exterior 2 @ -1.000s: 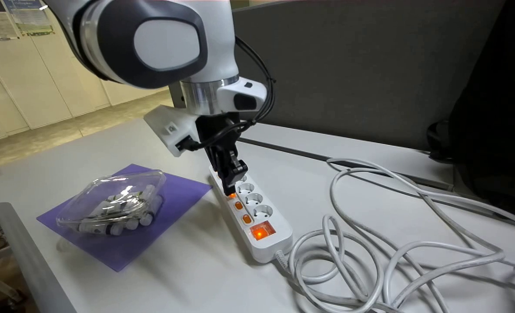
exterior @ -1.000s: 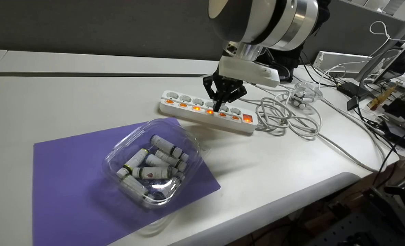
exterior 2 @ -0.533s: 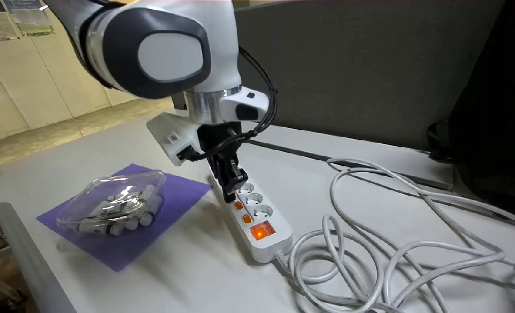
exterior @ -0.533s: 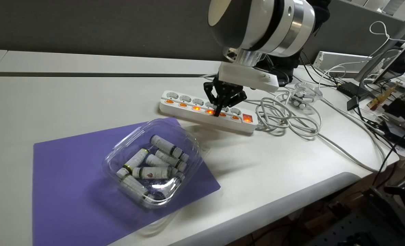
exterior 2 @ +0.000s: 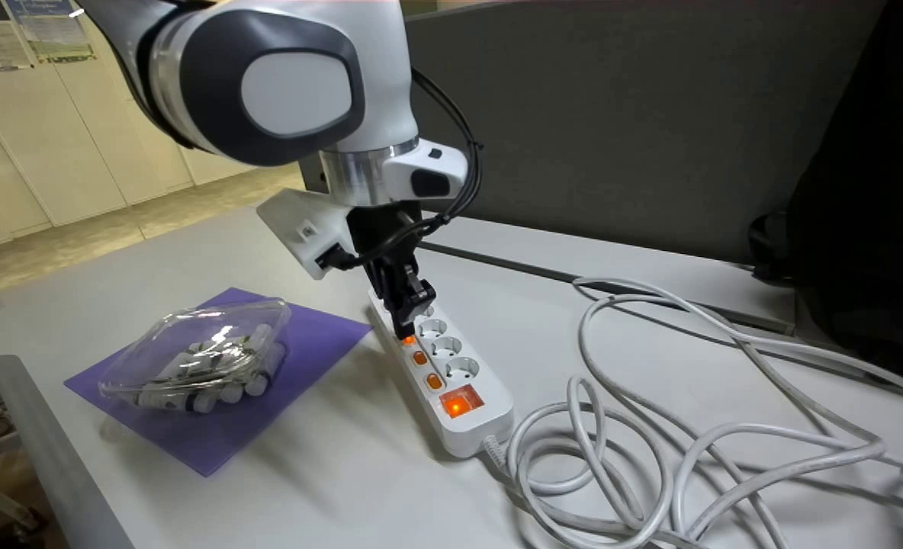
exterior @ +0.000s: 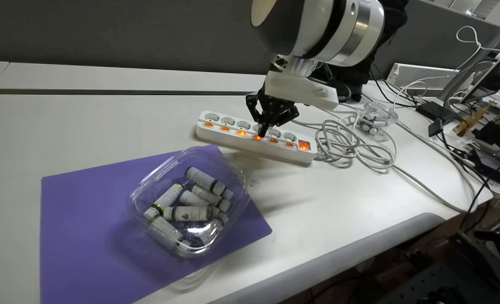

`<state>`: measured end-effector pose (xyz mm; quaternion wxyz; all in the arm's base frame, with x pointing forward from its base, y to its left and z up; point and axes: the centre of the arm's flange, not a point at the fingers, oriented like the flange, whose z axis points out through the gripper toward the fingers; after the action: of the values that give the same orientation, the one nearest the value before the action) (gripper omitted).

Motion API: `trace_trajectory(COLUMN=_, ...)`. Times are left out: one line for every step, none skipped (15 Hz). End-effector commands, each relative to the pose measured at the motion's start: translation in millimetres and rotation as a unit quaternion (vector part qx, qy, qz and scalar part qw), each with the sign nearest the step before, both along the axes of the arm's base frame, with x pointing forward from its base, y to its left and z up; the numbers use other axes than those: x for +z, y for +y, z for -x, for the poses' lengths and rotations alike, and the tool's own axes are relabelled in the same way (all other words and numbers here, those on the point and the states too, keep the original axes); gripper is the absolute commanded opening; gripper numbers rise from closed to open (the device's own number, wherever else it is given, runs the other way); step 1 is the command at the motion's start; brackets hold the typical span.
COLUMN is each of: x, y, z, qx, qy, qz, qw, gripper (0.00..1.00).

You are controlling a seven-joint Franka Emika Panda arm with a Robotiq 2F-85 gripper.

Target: Turn off the middle switch on the extension cord

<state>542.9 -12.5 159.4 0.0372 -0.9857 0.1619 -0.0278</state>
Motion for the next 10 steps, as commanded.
trace_trajectory(x=0.8, y=-0.1, z=-0.5, qx=0.000, qy=-0.001, qz=0.000, qw=1.0000, gripper=0.01)
trace_trajectory(x=1.0, y=-0.2, z=-0.6, qx=0.000, qy=-0.001, qz=0.000, qw=1.0000, gripper=0.01)
trace_trajectory(x=1.0, y=-0.2, z=-0.6, qx=0.000, qy=-0.001, qz=0.000, qw=1.0000, gripper=0.00)
trace_trajectory(x=-0.3, y=0.1, z=-0.8, qx=0.000, qy=-0.001, qz=-0.001, qw=1.0000, gripper=0.00)
trace_trajectory(x=-1.6, y=0.3, z=-0.6, qx=0.000, qy=0.000, qz=-0.002, qw=1.0000, gripper=0.00)
trace_trajectory(x=-2.8, y=0.6, z=-0.4, qx=0.001, qy=0.001, qz=-0.002, qw=1.0000, gripper=0.00)
trace_trajectory(x=-3.7, y=0.8, z=-0.3, qx=0.001, qy=0.001, qz=-0.003, qw=1.0000, gripper=0.00)
trace_trajectory(x=-5.1, y=0.3, z=-0.3, qx=0.000, qy=0.000, qz=-0.003, qw=1.0000, gripper=0.00)
trace_trajectory(x=-6.4, y=-0.2, z=-0.3, qx=0.000, qy=0.000, qz=-0.003, qw=1.0000, gripper=0.00)
trace_trajectory(x=-8.2, y=-0.9, z=-0.4, qx=-0.002, qy=0.002, qz=-0.005, qw=1.0000, gripper=0.00)
